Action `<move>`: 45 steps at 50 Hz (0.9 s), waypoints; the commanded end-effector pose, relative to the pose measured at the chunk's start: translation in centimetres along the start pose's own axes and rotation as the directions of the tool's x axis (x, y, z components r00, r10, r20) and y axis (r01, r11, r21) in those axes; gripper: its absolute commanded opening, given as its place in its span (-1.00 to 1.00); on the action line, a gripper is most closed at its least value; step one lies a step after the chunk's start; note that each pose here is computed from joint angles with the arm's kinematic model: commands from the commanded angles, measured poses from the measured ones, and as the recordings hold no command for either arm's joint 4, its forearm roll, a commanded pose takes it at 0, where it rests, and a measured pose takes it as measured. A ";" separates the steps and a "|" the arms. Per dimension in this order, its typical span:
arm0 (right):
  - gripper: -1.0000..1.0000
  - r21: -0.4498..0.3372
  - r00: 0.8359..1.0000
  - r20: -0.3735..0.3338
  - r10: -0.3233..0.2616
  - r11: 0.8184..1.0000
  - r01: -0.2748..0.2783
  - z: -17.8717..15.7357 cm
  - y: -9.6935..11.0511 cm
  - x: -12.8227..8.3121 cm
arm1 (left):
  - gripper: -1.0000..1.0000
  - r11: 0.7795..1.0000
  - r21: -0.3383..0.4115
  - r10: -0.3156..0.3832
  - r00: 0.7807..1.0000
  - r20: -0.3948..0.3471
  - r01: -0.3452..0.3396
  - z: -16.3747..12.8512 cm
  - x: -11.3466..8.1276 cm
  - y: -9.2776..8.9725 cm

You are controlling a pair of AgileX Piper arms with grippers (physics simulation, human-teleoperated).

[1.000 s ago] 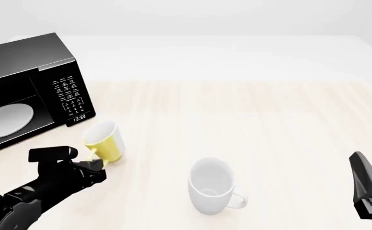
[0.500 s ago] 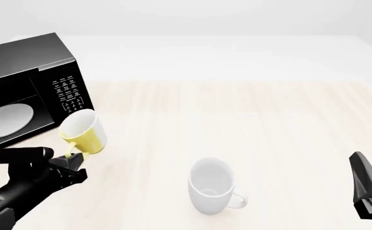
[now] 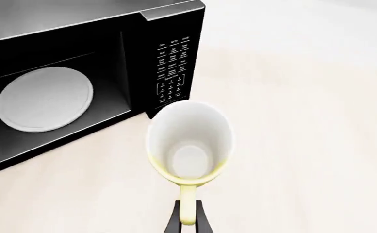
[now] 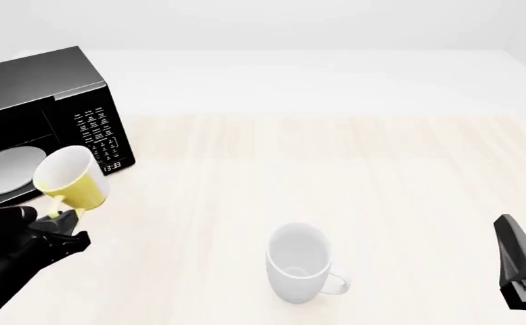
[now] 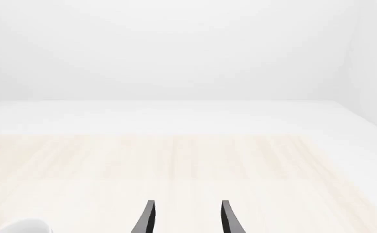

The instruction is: Put the yellow and white mug in the microwave and close it.

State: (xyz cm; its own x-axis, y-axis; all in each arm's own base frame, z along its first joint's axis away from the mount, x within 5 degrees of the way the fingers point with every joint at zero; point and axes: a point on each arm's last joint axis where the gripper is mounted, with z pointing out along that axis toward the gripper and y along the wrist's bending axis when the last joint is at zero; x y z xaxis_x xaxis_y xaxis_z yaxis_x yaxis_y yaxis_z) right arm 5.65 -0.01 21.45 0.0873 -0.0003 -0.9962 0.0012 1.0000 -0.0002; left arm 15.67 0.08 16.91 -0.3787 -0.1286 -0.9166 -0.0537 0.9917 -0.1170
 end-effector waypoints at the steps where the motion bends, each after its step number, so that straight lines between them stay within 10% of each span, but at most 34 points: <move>1: 1.00 0.000 1.000 0.000 0.000 1.000 0.000 0.0 0.0 0.0 | -1.00 0.994 -0.107 -0.009 1.000 0.030 0.012 0.3 -0.6 1.9; 45: 1.00 0.000 1.000 0.000 0.000 1.000 0.000 0.0 0.0 0.0 | -1.00 0.934 -0.354 -0.025 0.996 0.087 0.054 1.1 -1.0 6.9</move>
State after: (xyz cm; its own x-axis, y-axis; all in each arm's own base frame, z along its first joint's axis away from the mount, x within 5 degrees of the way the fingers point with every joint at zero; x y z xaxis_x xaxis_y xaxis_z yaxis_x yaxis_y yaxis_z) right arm 5.65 -0.01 21.45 0.0874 -0.0002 -0.9962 0.0012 1.0000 -0.0001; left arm 16.53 6.06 16.71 -0.3075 -0.1555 -0.9387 -0.3570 0.9333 -0.0377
